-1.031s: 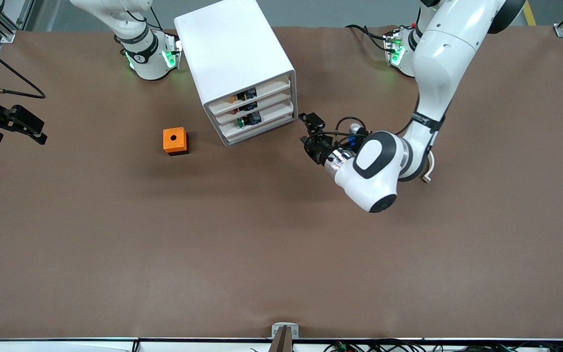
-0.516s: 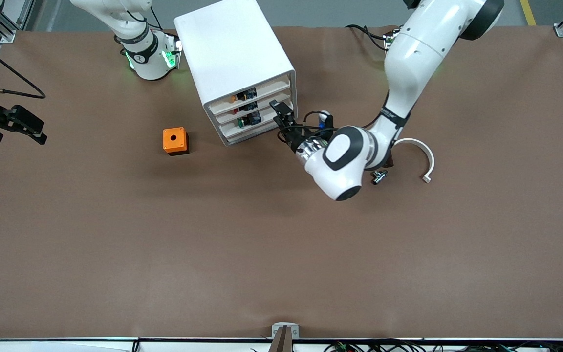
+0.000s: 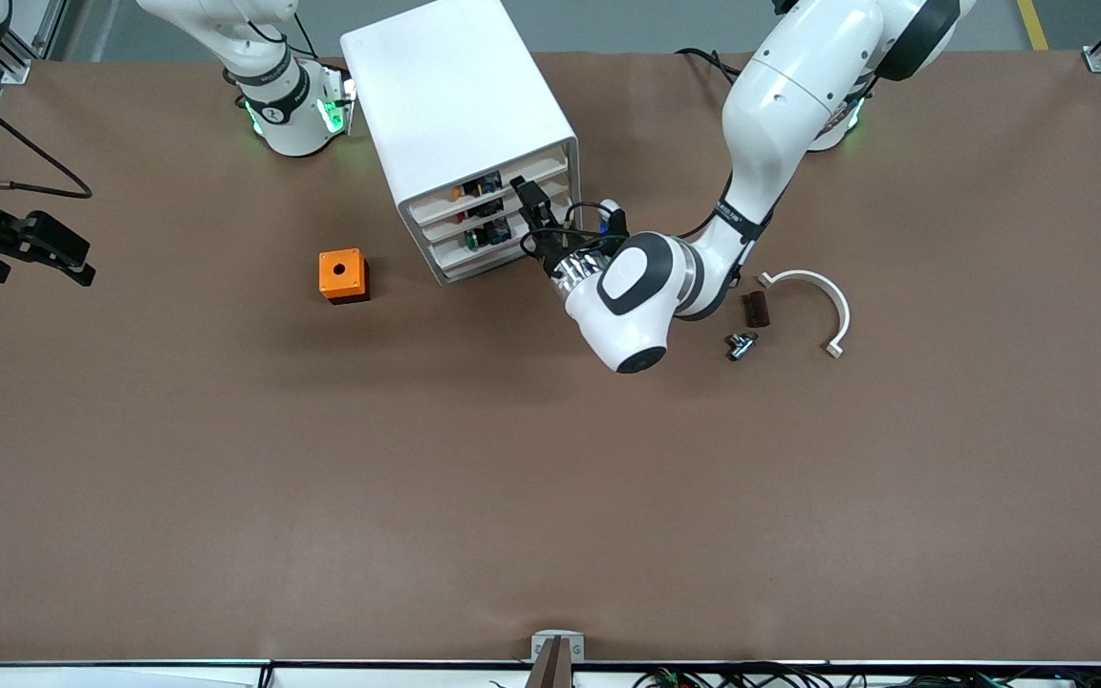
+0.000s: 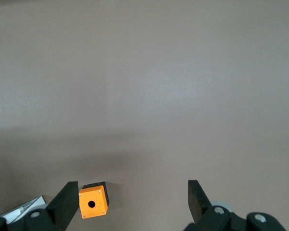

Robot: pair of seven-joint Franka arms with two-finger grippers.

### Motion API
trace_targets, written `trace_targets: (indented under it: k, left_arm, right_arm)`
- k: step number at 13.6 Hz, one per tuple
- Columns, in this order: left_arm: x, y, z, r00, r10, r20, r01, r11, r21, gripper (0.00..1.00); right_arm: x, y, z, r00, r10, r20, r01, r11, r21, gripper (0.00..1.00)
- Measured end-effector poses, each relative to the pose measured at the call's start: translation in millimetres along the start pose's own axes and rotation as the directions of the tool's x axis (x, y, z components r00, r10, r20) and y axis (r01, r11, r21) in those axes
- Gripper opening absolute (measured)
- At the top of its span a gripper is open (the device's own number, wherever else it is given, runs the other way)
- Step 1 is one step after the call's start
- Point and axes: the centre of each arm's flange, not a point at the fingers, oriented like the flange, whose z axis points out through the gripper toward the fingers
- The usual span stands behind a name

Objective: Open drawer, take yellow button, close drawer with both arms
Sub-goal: 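Grasp the drawer handle with the left gripper, then pull the drawer open with the left gripper while the right gripper reaches in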

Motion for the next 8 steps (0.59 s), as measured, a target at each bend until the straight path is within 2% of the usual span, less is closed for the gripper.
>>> trace_targets:
  k: [1, 2, 3, 5, 6, 8]
  left_arm:
    - [-0.8, -0.8, 3.5, 1.000, 0.001, -0.005, -0.001, 1.000, 0.000, 0.47]
    - [-1.4, -1.5, 6.1, 1.000, 0.002, -0.009, -0.002, 1.000, 0.000, 0.47]
    - [-1.8, -2.0, 7.3, 1.000, 0.003, -0.011, -0.003, 1.000, -0.001, 0.41]
    - [-2.7, -5.7, 6.5, 1.000, 0.009, -0.012, -0.009, 1.000, 0.009, 0.18]
    - [-3.3, -7.2, 5.5, 1.000, 0.012, -0.011, -0.012, 1.000, 0.008, 0.14]
    - [-3.0, -6.4, -1.1, 1.000, 0.015, 0.000, -0.015, 1.000, 0.003, 0.14]
  right_arm:
    - [0.0, 0.0, 0.0, 1.000, 0.000, 0.000, 0.000, 1.000, 0.000, 1.00]
    - [0.0, 0.0, 0.1, 1.000, 0.000, 0.000, 0.000, 1.000, 0.000, 1.00]
    - [0.1, 0.0, 0.4, 1.000, 0.000, 0.001, 0.000, 1.000, 0.000, 1.00]
    - [0.6, 0.0, 1.7, 1.000, 0.000, 0.003, 0.000, 1.000, 0.000, 1.00]
    - [1.0, -0.1, 3.4, 1.000, 0.000, 0.007, 0.000, 1.000, 0.000, 1.00]
    - [2.4, -0.4, 8.2, 1.000, -0.001, 0.017, 0.001, 1.000, 0.000, 1.00]
